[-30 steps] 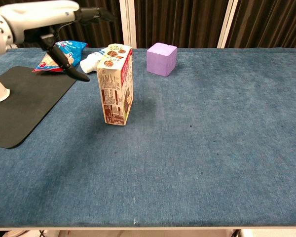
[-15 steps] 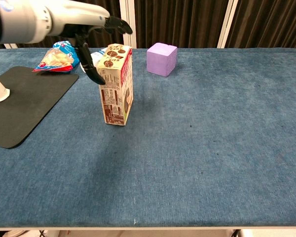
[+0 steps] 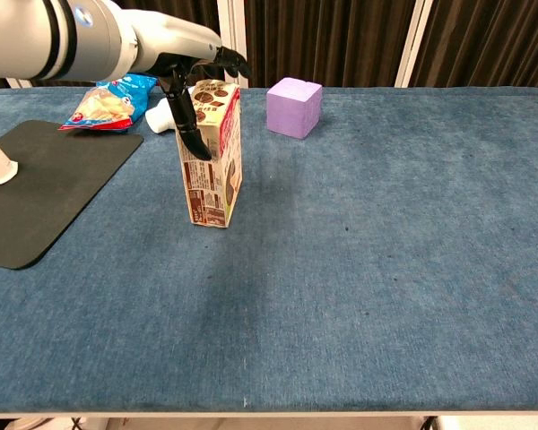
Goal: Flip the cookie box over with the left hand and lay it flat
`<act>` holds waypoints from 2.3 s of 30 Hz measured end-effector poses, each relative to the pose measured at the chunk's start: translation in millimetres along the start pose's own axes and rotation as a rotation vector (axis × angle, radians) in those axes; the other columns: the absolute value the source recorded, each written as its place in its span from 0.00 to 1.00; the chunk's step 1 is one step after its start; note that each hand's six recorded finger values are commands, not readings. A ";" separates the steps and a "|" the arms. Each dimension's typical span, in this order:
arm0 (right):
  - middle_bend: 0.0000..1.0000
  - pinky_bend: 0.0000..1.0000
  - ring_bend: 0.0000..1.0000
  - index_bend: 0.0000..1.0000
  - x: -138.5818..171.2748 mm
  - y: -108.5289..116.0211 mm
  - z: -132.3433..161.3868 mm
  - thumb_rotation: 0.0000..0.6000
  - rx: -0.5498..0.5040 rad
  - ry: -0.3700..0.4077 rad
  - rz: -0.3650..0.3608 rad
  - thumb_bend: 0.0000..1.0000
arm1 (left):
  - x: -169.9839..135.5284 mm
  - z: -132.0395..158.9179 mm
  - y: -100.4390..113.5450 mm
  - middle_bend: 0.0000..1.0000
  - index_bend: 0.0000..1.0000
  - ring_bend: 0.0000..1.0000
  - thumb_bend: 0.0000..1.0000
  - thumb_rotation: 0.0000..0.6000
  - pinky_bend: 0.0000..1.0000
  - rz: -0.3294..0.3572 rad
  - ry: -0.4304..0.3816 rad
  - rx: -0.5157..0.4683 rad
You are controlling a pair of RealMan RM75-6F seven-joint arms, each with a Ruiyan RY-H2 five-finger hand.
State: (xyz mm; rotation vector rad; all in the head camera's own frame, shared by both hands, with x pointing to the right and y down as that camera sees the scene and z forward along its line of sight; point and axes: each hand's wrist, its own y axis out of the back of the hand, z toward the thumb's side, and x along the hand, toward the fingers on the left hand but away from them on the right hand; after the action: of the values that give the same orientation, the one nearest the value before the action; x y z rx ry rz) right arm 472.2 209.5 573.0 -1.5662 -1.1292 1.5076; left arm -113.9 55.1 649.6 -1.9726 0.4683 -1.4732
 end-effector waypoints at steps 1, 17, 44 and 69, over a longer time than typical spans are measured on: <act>0.00 0.00 0.00 0.00 0.0 0.0 -0.2 1.00 0.000 0.000 0.000 0.28 | 0.8 -0.8 -1.0 0.05 0.06 0.05 0.00 1.00 0.12 -0.004 0.004 0.004; 0.00 0.00 0.00 0.00 1.6 0.7 0.5 1.00 -0.002 -0.003 -0.003 0.28 | 4.2 -9.6 -1.1 0.43 0.38 0.40 0.02 1.00 0.38 0.037 0.002 -0.102; 0.00 0.00 0.00 0.00 2.8 0.6 1.2 1.00 -0.005 -0.009 0.000 0.28 | 40.1 -16.4 -71.6 0.41 0.38 0.24 0.00 1.00 0.02 0.215 -0.287 -0.880; 0.00 0.00 0.00 0.00 1.3 1.3 2.1 1.00 -0.012 -0.006 0.000 0.28 | 54.5 -50.6 -106.6 0.07 0.02 0.01 0.00 1.00 0.00 0.230 -0.157 -0.538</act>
State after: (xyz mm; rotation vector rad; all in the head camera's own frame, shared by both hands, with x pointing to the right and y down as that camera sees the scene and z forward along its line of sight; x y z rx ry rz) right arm 470.2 210.0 571.2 -1.5705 -1.1431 1.5092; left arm -153.6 87.1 769.2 -2.3199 1.0696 -1.1112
